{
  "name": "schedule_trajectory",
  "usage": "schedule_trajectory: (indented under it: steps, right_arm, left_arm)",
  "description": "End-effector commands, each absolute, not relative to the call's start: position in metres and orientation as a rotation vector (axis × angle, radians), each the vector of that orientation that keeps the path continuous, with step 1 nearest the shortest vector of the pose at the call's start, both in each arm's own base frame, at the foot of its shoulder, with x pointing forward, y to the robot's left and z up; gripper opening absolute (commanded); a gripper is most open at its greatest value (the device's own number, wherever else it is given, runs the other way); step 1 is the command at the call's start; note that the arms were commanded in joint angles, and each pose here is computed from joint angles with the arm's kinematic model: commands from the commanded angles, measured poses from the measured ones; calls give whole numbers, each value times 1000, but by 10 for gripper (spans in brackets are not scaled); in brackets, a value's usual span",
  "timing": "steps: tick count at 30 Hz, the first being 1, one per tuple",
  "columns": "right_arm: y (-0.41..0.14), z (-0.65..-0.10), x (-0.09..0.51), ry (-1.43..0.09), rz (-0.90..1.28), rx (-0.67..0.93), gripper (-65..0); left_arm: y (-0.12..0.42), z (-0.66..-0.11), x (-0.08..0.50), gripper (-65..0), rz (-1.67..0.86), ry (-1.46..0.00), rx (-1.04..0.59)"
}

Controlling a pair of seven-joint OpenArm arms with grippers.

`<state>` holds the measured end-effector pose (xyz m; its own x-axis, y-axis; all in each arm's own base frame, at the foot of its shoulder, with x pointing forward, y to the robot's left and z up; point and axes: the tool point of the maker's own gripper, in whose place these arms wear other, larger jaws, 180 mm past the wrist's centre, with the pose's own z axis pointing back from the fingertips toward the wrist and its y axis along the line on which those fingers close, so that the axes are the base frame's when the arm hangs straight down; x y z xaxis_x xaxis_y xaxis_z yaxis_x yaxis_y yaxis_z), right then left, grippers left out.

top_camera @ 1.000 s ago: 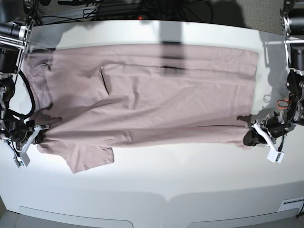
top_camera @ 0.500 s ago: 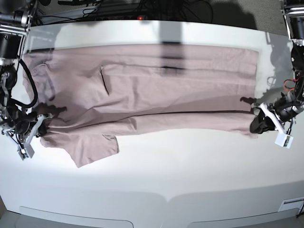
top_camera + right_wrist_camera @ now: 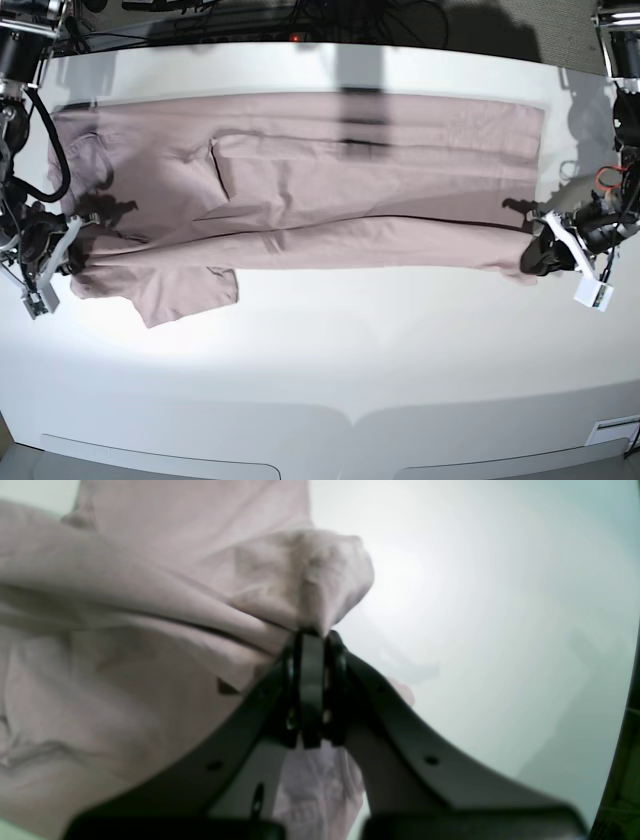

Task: Fold the T-shirt properly
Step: 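Lift the hem with both grippers and fold it over toward the collar edge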

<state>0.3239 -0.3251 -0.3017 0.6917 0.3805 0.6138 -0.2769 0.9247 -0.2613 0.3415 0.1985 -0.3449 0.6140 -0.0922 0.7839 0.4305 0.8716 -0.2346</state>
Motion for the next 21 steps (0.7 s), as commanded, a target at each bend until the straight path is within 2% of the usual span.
schedule_trajectory:
  steps: [1,4,13,21]
  right_arm:
    - [-330,-280,329,-779,375,-173,-650]
    - [-334,-275,320,-787,362,-180,-650]
    - [-347,-269,296,-781,341,-227,-650]
    - [-334,-250,290,-818,378,-232,-650]
  left_arm:
    - [202,-324,351,-650,-321,-920,-421]
    - [207,-320,354,-650,-274,-911,-385]
    - [188,-297,335,-650,-362,-899,-331]
    - [198,-317,313,-650,-390,-816,-226]
